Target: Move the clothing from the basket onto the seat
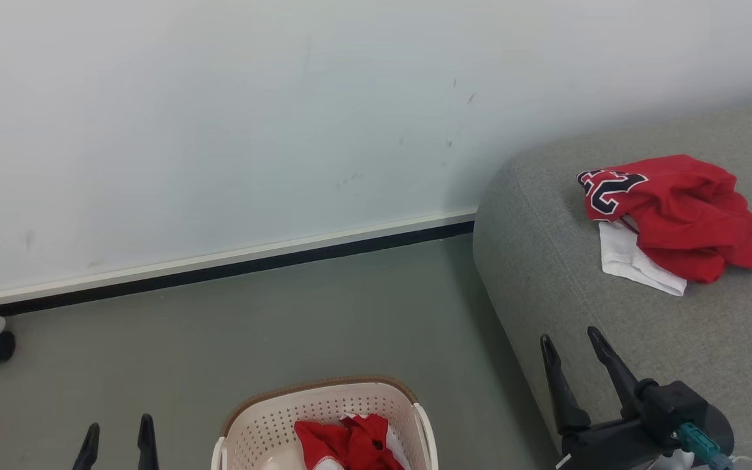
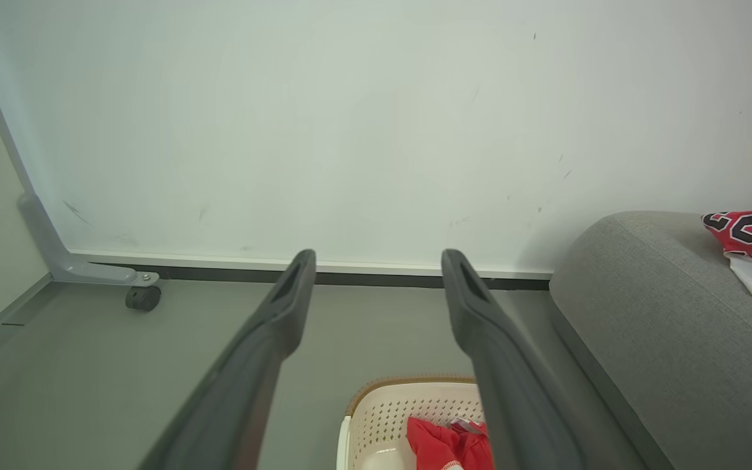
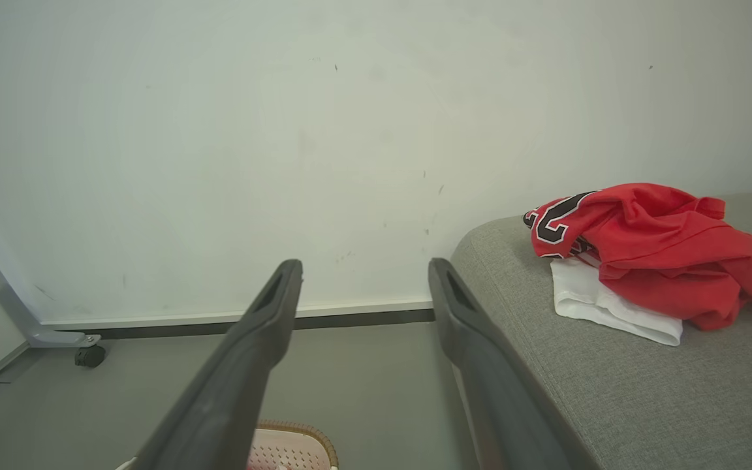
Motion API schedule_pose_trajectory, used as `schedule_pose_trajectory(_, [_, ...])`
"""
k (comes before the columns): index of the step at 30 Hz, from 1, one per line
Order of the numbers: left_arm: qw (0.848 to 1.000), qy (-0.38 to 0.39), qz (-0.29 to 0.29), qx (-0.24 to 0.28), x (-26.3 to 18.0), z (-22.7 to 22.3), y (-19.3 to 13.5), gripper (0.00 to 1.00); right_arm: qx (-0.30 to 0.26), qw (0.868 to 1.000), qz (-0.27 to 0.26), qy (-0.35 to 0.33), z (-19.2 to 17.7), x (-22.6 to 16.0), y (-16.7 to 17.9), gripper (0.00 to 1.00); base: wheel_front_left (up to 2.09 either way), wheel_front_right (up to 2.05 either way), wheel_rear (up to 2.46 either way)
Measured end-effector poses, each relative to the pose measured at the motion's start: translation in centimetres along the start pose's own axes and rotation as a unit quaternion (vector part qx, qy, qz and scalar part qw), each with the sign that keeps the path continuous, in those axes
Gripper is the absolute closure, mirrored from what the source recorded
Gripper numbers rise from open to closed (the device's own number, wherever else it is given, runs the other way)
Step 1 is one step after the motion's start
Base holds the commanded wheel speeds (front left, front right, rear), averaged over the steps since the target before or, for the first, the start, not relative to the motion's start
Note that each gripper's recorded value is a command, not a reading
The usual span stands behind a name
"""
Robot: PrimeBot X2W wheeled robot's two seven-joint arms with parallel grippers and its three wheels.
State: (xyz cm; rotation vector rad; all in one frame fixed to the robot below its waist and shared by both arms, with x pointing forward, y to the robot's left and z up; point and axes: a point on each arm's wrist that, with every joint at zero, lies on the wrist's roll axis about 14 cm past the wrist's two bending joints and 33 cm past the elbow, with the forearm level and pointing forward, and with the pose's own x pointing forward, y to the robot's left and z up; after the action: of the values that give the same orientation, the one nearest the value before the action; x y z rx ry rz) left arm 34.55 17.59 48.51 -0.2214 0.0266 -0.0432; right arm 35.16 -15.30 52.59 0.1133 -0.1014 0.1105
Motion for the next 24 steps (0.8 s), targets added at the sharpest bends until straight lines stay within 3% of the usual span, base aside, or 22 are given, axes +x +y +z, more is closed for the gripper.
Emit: schedule_pose_trajectory(24, [1.0, -0.026, 0.006, 0.007, -0.1, 1.4, -0.3, 0.0, 0.004, 1.0, -0.018, -0.019, 1.0, -0.6, -0.6, 0.0, 0.0, 0.0, 0.0])
